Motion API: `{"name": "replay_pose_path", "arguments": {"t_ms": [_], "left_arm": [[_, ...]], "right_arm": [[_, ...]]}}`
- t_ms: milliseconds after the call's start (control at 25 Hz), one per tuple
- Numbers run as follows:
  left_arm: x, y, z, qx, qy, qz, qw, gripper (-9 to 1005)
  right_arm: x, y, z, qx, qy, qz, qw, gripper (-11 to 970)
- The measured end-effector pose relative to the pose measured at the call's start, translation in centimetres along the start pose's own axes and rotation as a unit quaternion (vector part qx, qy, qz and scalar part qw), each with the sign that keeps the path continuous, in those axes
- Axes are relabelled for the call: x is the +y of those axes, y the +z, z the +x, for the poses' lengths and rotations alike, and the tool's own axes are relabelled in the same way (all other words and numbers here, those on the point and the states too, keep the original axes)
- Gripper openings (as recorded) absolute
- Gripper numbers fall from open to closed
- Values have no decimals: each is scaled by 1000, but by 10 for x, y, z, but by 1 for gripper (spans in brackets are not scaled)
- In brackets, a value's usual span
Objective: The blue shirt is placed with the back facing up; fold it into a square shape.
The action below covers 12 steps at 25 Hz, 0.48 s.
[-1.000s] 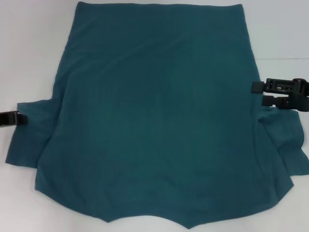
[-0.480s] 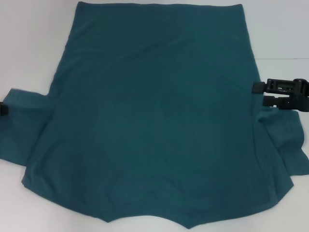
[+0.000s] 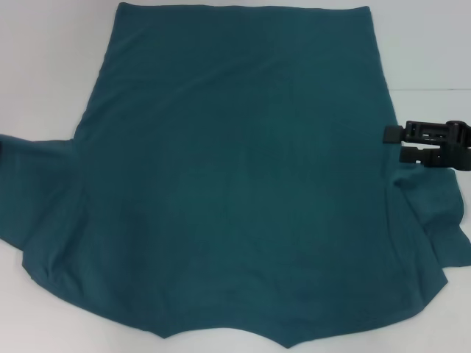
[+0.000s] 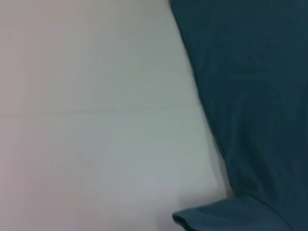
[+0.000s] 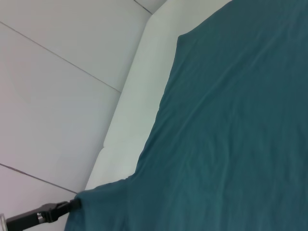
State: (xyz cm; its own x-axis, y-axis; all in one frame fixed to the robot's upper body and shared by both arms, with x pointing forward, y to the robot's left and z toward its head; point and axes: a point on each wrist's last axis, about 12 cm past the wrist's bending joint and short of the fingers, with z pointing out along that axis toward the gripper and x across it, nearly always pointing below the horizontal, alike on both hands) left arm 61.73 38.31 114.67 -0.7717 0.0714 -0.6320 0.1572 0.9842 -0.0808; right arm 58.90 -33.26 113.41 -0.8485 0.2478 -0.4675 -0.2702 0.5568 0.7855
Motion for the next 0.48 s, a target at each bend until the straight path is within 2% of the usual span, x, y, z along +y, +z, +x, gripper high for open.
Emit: {"name": "replay_pose_path", "arguments": {"t_ms": [280,400,480], "left_arm": [[-7,-3,-17,4,29,-4,1000,-1],[-15,-4,-21,14,37,10,999,-1],[-23,-6,-21,24,22,23,999,0]], "right_arm": [[0,0,0,0,0,0,1000,890],[0,0,1,1,2,0,1000,890],[-1,1,2,2,4,-1,1000,889]]}}
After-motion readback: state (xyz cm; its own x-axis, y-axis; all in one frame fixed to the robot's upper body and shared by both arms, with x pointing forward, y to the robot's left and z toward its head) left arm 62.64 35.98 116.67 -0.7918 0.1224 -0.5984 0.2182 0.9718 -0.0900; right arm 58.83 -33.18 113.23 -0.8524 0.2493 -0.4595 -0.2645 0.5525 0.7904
